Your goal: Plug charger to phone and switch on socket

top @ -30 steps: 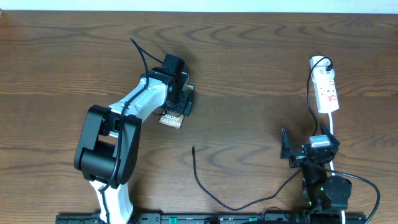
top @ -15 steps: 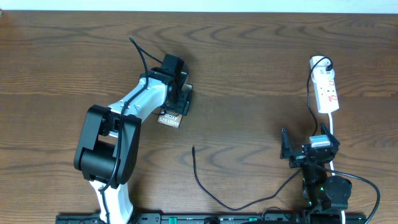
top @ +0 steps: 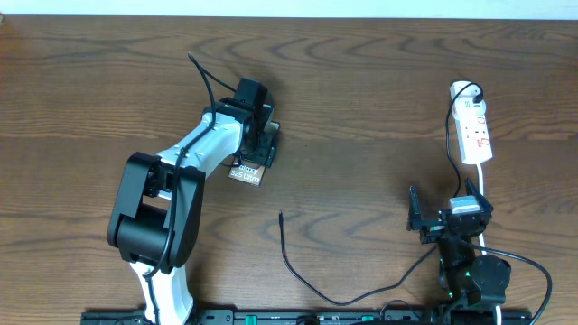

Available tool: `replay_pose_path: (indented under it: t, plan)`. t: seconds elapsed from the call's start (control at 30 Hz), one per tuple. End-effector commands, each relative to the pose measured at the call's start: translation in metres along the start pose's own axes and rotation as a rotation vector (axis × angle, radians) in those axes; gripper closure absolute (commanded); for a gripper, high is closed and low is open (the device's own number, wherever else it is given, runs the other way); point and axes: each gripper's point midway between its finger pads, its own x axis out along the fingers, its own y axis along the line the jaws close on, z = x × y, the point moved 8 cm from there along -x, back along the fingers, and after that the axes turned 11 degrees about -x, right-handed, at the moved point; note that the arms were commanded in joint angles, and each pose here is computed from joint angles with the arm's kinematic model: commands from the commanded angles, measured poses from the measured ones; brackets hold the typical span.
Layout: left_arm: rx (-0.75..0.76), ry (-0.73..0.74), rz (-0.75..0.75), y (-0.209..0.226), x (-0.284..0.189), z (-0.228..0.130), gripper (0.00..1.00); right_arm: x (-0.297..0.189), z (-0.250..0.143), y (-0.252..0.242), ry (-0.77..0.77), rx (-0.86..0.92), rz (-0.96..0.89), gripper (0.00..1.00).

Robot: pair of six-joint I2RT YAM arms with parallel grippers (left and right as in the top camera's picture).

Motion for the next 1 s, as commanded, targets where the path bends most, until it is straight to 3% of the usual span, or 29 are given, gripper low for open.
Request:
replay_pose_path:
  t: [0.0,0.13,0.23,0.97]
  plan:
    - [-0.026,0.202,-0.011,0.008,0.046,-0.041,0.4,0.0,0.0,0.001,0.0,0.011,0.005,0.01]
    - [-0.026,0.19,-0.015,0.007,0.042,-0.035,0.56,0.0,0.0,0.001,0.0,0.011,0.005,0.01]
    - [-0.025,0.177,-0.018,0.005,0.036,-0.029,0.61,0.0,0.0,0.001,0.0,0.011,0.005,0.01]
    - [0.001,-0.151,-0.098,-0.007,-0.084,-0.001,0.63,0.0,0.0,0.001,0.0,0.011,0.005,0.01]
